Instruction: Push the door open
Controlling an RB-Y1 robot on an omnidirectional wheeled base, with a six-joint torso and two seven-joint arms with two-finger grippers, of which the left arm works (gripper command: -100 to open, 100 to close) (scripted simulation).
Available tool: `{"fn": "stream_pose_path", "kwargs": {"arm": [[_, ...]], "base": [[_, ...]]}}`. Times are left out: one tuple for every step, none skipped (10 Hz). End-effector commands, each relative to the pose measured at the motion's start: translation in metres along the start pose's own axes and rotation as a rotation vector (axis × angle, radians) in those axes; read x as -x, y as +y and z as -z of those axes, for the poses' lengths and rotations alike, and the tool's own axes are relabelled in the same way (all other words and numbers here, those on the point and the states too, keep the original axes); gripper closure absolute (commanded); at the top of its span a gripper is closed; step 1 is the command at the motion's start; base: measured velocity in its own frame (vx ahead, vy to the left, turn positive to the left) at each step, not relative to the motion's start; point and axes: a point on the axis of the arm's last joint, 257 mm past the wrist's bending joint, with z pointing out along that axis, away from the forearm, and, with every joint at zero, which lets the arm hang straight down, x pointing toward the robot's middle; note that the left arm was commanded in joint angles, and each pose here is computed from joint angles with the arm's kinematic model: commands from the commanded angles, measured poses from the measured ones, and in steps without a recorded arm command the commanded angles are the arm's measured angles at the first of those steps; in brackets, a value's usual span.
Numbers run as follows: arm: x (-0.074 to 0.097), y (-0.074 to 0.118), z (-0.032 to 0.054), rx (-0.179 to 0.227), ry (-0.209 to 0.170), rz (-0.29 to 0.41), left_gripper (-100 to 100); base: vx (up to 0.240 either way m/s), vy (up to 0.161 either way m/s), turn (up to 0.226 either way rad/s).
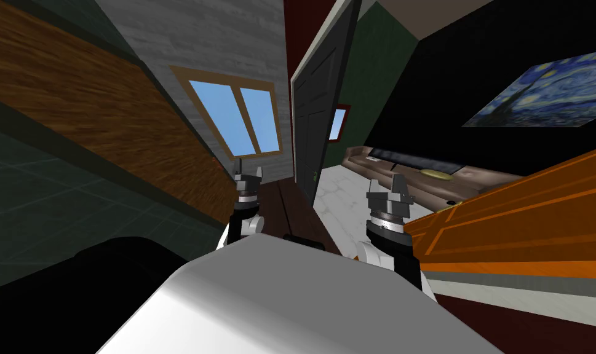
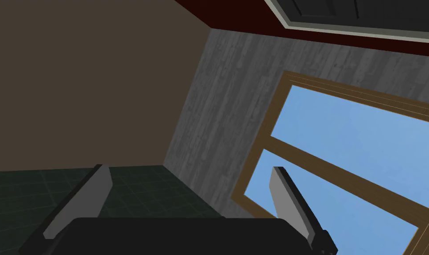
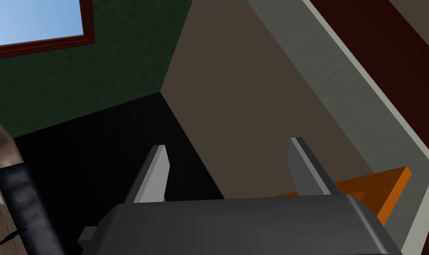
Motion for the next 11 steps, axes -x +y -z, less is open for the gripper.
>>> {"fn": "stream_pose_path", "kwargs": {"arm": [[-0.004,0.012,0.0028,0.019,0.011,0.009,-100],[-0.008,0.022,0.0052,0.035,0.02,0.016,-100],[-0.013,0.034,0.0084,0.054,0.03,0.024,-100],[-0.015,0.041,0.0105,0.065,0.036,0.029,-100],[-0.018,0.048,0.0126,0.077,0.042,0.034,-100],[-0.021,0.055,0.015,0.089,0.049,0.039,-100],[-0.025,0.064,0.0178,0.103,0.056,0.045,-100],[-0.029,0.072,0.0209,0.117,0.064,0.051,-100],[-0.032,0.08,0.0241,0.132,0.072,0.056,-100],[-0.036,0.089,0.0277,0.147,0.08,0.062,-100],[-0.041,0.099,0.0317,0.164,0.089,0.069,-100]], "base": [[0.064,0.007,-0.08],[0.131,0.039,-0.128],[0.172,0.073,-0.122],[0.162,0.072,-0.108],[0.13,0.045,-0.08],[0.107,0.023,-0.058],[0.078,0.022,-0.096],[0.077,0.041,-0.108],[0.081,0.041,-0.092],[0.086,0.053,-0.096],[0.09,0.063,-0.103]]}}
